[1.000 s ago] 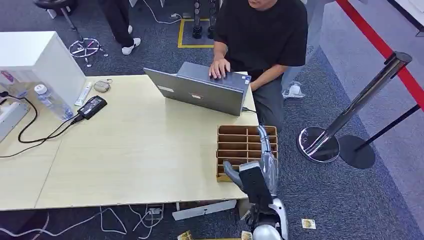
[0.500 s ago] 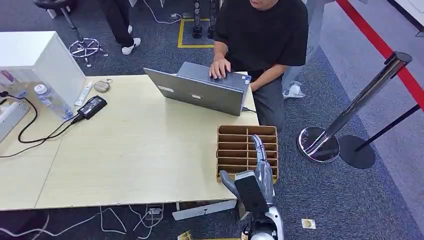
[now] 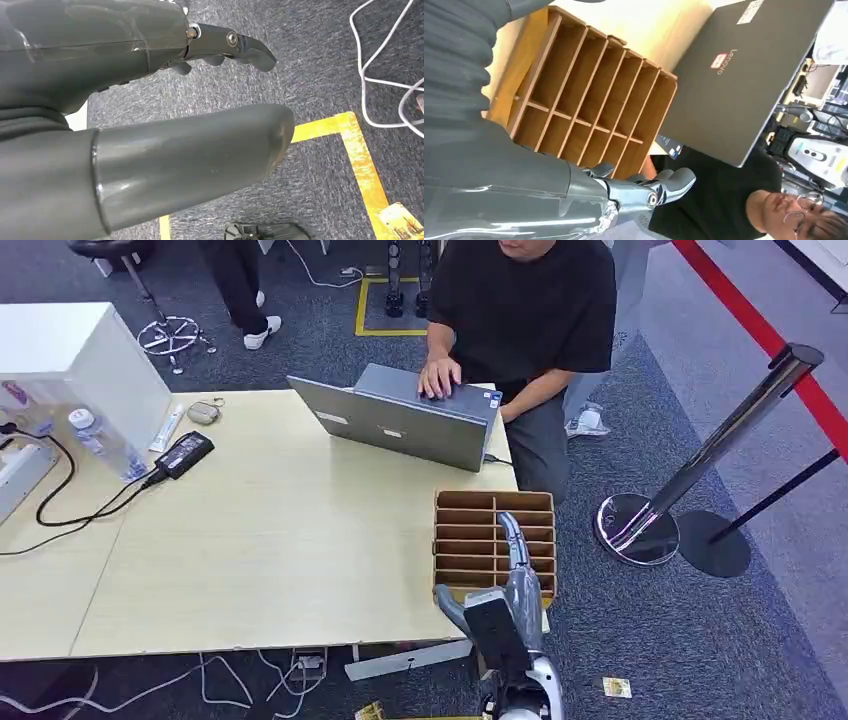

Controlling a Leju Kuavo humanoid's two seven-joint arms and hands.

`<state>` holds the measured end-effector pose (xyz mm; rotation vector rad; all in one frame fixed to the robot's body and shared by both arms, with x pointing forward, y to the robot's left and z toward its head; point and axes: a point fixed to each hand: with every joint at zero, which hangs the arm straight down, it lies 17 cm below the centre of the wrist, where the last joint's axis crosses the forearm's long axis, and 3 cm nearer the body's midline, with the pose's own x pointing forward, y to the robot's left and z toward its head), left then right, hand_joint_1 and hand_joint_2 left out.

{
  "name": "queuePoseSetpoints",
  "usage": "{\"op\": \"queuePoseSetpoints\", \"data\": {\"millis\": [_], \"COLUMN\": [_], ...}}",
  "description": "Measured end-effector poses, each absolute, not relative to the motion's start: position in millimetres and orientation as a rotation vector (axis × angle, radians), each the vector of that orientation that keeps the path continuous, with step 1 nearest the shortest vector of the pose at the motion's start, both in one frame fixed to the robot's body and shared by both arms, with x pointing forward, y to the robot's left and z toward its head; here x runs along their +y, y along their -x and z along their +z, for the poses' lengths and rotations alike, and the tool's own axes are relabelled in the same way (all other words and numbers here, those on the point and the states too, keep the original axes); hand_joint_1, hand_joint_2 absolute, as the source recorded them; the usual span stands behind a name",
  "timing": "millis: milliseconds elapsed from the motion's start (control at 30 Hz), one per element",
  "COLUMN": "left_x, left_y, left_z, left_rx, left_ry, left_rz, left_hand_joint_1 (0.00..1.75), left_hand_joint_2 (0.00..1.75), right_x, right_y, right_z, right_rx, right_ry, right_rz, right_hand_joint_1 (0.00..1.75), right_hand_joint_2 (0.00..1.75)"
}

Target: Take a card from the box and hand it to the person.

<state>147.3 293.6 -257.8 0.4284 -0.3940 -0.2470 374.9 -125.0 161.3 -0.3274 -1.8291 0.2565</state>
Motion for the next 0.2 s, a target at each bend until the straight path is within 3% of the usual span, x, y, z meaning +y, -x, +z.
{"op": "queuePoseSetpoints", "data": {"millis": [200], "left_x": [293.6], "left_y": [-147.3], "left_z": [-257.8], "left_rx": [-0.394], "left_ry": [-0.428], "left_rz": [-0.246], "left_hand_joint_1": [0.00], "left_hand_joint_2": [0.00], "right_x": [-123.5], "right_y": [-373.2], "right_z": [162.6], "right_rx": [-1.841], "right_ry": [0.318], "right_rz": [0.253], "right_hand_joint_1": [0.00], "right_hand_joint_2": [1.75]}}
